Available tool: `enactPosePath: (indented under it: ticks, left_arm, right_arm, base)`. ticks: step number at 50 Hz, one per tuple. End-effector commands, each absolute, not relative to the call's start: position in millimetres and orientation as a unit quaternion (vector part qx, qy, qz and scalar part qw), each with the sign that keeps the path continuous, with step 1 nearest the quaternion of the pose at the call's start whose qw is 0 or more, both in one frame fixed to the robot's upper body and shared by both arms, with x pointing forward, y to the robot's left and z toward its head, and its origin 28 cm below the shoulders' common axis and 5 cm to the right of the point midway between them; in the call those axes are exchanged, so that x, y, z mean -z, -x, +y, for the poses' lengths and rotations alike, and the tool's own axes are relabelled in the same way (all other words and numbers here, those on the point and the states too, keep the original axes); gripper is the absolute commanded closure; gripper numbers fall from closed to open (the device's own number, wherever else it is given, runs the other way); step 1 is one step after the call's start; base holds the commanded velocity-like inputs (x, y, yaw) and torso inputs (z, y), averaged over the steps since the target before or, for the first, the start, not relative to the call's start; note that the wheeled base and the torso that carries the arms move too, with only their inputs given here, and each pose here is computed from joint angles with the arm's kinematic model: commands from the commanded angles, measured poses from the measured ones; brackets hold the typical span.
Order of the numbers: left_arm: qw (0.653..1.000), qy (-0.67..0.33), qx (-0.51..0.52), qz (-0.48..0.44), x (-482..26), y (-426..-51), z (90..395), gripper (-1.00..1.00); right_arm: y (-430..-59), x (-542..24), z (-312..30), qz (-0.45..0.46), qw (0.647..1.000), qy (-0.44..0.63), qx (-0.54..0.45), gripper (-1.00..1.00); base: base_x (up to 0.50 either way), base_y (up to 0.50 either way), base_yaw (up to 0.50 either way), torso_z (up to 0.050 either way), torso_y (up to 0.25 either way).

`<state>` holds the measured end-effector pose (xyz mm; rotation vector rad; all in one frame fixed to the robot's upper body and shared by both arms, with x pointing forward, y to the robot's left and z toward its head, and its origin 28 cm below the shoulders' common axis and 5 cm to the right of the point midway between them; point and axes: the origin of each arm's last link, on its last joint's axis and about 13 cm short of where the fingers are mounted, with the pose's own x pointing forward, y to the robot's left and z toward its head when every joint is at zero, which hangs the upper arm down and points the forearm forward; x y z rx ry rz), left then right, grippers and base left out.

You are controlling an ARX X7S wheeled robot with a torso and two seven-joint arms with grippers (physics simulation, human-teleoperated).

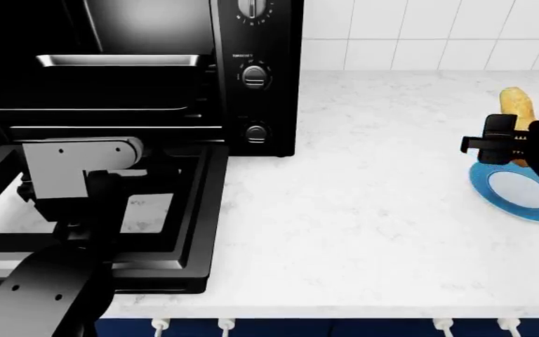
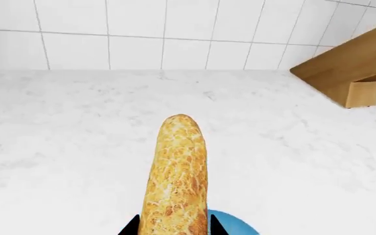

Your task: Place the baguette on the tray of the toaster oven.

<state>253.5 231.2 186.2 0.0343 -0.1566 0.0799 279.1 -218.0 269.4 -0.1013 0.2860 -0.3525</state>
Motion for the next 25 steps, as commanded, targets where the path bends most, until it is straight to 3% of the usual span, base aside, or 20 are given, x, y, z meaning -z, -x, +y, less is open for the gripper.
enactPosePath:
  ticks: [1,25]
  left_arm:
    - [0.999,-0.007,-0.026,-0.032,-171.2,-250.7,231.8,-1.0]
    - [0.999,-0.009,-0.029,-0.031,-169.6,-249.8,233.5,-1.0]
  right_arm:
    - [-272.7,-287.4,-187.4,0.095,0.991,0.057,0.081,1.0]
    - [-234.6,-311.0,-138.5,0.042,0.995,0.066,-0.055,1.0]
  base:
    - [0.0,0.0,0.0,0.0,0.0]
    - [0.0,0.0,0.0,-0.002,0.0]
